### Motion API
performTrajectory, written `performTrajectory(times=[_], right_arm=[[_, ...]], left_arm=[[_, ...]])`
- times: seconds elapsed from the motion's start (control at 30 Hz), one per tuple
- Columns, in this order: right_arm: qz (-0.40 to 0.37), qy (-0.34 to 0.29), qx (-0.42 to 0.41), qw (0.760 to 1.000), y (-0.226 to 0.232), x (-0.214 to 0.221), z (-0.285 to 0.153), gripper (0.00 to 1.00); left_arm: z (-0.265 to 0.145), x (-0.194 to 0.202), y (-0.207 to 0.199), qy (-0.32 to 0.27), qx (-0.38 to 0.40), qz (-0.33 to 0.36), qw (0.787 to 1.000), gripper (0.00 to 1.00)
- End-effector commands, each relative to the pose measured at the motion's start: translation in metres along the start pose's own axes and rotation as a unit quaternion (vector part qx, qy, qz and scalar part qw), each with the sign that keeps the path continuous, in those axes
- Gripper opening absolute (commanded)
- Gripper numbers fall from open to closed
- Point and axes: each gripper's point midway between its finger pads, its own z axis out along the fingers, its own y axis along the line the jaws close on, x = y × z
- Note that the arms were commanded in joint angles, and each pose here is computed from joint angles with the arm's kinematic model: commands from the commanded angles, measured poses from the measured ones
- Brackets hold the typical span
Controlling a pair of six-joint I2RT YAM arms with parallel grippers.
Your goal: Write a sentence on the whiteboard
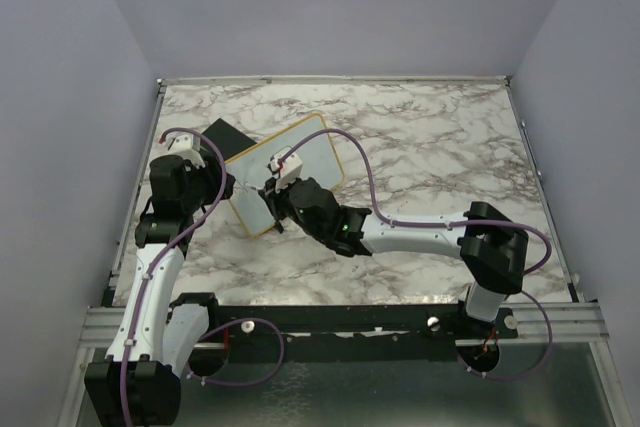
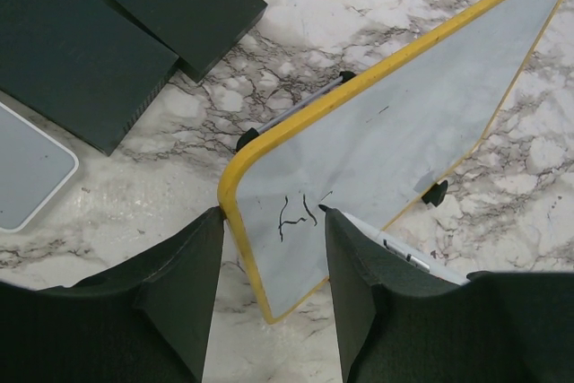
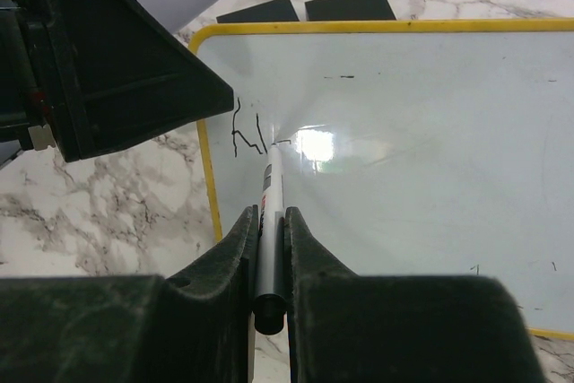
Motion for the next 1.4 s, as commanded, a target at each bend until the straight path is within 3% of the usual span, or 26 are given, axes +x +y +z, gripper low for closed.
performTrajectory(times=[0.0, 0.67, 1.37], right_arm=[[-0.011, 0.014, 0.010, 1.000, -0.001, 0.016, -0.001, 0.00], [-0.020, 0.015, 0.050, 0.998, -0.019, 0.019, -0.010, 0.00], [-0.032, -0.017, 0.062, 0.997, -0.021, -0.005, -0.008, 0.00]], left_arm=[[0.000, 0.001, -0.006, 0.002, 0.020, 0.005, 1.000, 0.50], [0.000, 0.001, -0.007, 0.002, 0.021, 0.006, 1.000, 0.49], [-0.001, 0.002, -0.008, 0.002, 0.026, 0.006, 1.000, 0.48]])
